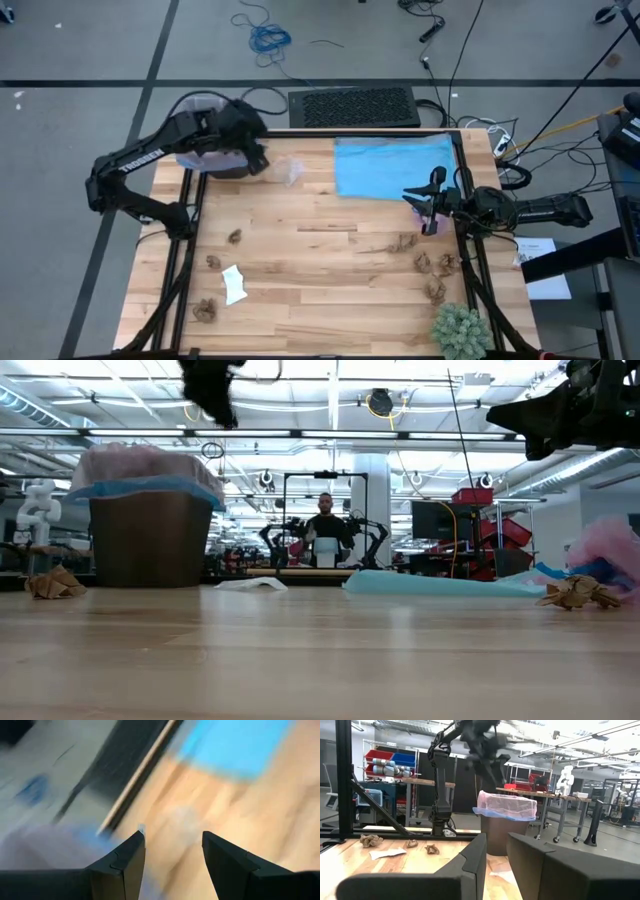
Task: Place trash/remove bag and relplace
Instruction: Put the transparent plastic into the trash bin
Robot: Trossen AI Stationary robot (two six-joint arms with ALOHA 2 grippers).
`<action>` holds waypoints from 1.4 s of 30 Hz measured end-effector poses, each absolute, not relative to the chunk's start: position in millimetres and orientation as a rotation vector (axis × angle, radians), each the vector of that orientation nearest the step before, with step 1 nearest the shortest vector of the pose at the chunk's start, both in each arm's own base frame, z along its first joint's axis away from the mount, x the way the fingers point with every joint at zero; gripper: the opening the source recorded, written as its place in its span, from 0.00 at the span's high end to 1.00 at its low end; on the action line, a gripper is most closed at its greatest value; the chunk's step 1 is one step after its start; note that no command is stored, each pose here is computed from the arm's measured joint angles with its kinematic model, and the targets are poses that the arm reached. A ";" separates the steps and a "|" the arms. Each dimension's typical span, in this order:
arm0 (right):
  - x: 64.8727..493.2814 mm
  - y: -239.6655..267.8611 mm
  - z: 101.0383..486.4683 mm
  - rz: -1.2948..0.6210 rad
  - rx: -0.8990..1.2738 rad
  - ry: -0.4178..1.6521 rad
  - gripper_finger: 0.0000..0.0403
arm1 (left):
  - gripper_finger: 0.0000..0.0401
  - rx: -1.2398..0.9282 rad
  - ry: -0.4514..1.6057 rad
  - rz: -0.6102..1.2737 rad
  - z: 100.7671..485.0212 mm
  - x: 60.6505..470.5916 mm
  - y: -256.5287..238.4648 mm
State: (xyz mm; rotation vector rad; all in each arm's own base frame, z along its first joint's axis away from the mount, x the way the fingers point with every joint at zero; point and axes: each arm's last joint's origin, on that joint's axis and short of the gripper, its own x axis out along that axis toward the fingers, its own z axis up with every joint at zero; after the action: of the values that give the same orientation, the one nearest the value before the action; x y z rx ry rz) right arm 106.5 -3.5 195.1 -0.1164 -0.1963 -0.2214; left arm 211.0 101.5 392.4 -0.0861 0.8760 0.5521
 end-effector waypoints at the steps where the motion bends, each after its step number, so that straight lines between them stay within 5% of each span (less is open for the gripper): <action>1: 106.5 -3.5 195.0 -0.222 -0.116 -0.196 0.82 | 0.52 -0.096 0.847 0.535 393.7 214.8 98.8; 11: 106.5 -3.5 195.1 -0.222 -0.113 -0.197 0.82 | 0.52 -0.175 1.213 0.530 300.9 267.9 99.1; 21: 106.5 -3.5 195.1 -0.221 -0.114 -0.197 0.82 | 0.52 -0.054 1.371 0.612 202.5 326.0 113.9; 34: 106.4 -3.5 195.4 -0.223 -0.121 -0.199 0.82 | 0.53 -0.013 1.457 0.639 146.7 341.6 136.5; 37: 106.3 -3.5 195.9 -0.225 -0.122 -0.204 0.82 | 0.61 0.010 1.459 0.659 143.0 342.5 139.2; 42: 106.3 -3.6 195.9 -0.228 -0.121 -0.204 0.82 | 0.95 0.056 1.437 0.645 143.2 344.9 143.2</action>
State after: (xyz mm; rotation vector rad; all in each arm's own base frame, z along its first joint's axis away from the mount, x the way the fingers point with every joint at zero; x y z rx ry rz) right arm 106.3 -3.6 195.9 -0.1209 -0.2041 -0.2280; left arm 344.9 143.2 143.2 0.0565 1.4372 0.6450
